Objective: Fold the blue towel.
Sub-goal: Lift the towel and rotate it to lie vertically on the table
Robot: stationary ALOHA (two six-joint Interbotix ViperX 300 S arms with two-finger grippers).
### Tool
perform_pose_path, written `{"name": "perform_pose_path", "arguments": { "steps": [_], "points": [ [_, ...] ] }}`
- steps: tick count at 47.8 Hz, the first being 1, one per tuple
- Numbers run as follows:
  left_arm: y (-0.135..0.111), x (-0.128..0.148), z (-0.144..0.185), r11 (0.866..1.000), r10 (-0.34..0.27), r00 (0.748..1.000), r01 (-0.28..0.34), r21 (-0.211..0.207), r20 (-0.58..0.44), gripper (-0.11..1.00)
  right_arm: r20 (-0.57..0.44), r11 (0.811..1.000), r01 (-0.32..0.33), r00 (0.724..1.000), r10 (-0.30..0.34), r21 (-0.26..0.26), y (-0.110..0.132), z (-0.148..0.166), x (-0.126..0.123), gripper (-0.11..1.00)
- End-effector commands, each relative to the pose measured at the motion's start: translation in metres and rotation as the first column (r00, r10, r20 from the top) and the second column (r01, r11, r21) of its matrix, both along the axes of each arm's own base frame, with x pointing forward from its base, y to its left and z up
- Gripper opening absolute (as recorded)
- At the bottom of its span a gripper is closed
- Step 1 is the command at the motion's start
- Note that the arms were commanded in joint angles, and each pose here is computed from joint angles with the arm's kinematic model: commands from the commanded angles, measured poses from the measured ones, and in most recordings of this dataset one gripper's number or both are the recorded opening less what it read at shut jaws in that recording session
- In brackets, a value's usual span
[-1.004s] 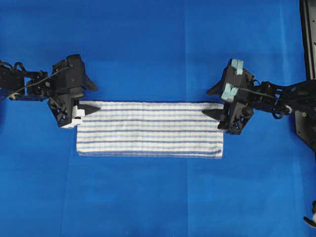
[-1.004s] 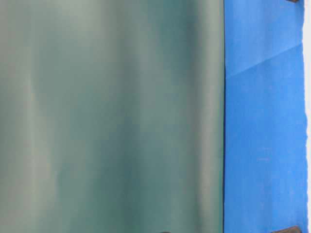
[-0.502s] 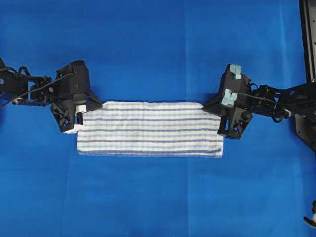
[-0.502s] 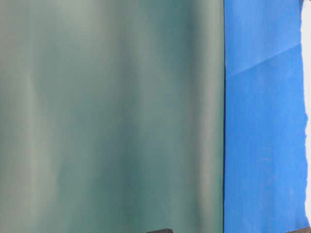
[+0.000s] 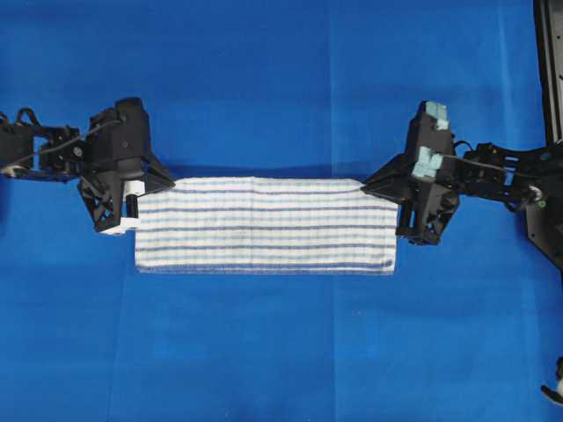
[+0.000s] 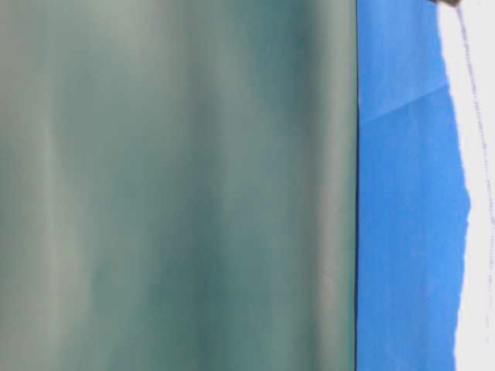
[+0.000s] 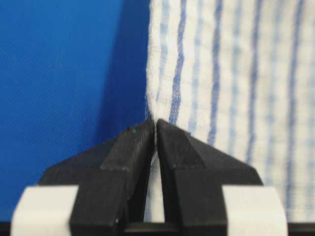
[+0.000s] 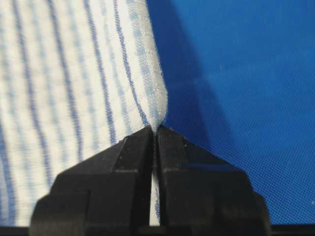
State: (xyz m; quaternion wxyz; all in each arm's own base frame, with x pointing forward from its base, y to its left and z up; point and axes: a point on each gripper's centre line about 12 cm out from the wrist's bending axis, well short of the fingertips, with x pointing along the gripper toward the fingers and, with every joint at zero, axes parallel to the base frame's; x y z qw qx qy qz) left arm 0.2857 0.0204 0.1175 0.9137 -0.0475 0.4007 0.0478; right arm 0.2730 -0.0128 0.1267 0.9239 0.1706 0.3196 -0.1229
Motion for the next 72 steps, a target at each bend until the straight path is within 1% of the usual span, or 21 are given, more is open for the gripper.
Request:
{"name": "perform_pose_path", "arguments": {
  "steps": [1,7,17,24,32,35,40,45,51,54,62,67,72],
  "points": [
    [0.0,0.007,0.028,1.0,-0.001,0.998,0.0,0.001,0.058,0.02,0.047,1.0,-0.011,0.999,0.011,0.012,0.002,0.018,-0.001,0.03],
    [0.0,0.008,0.045,1.0,-0.004,0.997,0.004,0.001,0.075,0.02,0.073,0.999,-0.029,0.997,0.027,0.026,0.004,0.03,-0.005,0.03],
    [-0.004,0.009,0.048,1.0,-0.002,0.996,0.003,-0.013,0.084,0.02,0.089,0.999,-0.04,0.995,0.037,0.029,0.006,0.038,-0.005,0.03],
    [-0.015,0.019,0.056,0.999,-0.004,0.992,0.01,-0.046,0.123,0.02,0.109,0.999,-0.032,0.994,0.031,0.01,-0.001,0.045,0.001,0.03],
    [-0.028,0.04,0.065,0.992,0.029,0.986,-0.009,-0.123,0.164,0.02,0.136,1.0,0.012,0.991,-0.009,-0.027,-0.02,0.056,0.008,0.03],
    [-0.033,0.049,0.068,0.989,0.037,0.984,-0.011,-0.147,0.172,0.02,0.146,0.998,0.037,0.989,-0.03,-0.045,-0.03,0.06,0.009,0.03],
    [-0.044,0.065,0.074,0.987,0.021,0.982,0.009,-0.16,0.187,0.02,0.158,0.995,0.069,0.986,-0.056,-0.074,-0.044,0.066,0.011,0.03],
    [-0.053,0.088,0.083,0.985,0.008,0.975,0.031,-0.169,0.221,0.02,0.171,0.99,0.093,0.983,-0.073,-0.11,-0.058,0.073,0.015,0.03],
    [-0.063,0.119,0.092,0.978,0.022,0.962,0.035,-0.206,0.272,0.02,0.183,0.981,0.12,0.979,-0.092,-0.15,-0.073,0.08,0.019,0.03],
    [-0.068,0.133,0.097,0.976,0.021,0.957,0.043,-0.214,0.29,0.02,0.187,0.976,0.137,0.977,-0.105,-0.166,-0.08,0.083,0.02,0.03],
    [-0.076,0.17,0.107,0.975,0.015,0.942,0.062,-0.216,0.336,0.02,0.195,0.964,0.172,0.972,-0.132,-0.201,-0.097,0.089,0.02,0.03],
    [-0.079,0.193,0.112,0.974,0.015,0.931,0.069,-0.216,0.364,0.02,0.203,0.959,0.191,0.968,-0.148,-0.212,-0.103,0.092,0.016,0.03],
    [-0.081,0.21,0.112,0.974,0.016,0.926,0.072,-0.216,0.376,0.02,0.213,0.952,0.207,0.964,-0.16,-0.223,-0.108,0.096,0.012,0.03]
  ]
}}
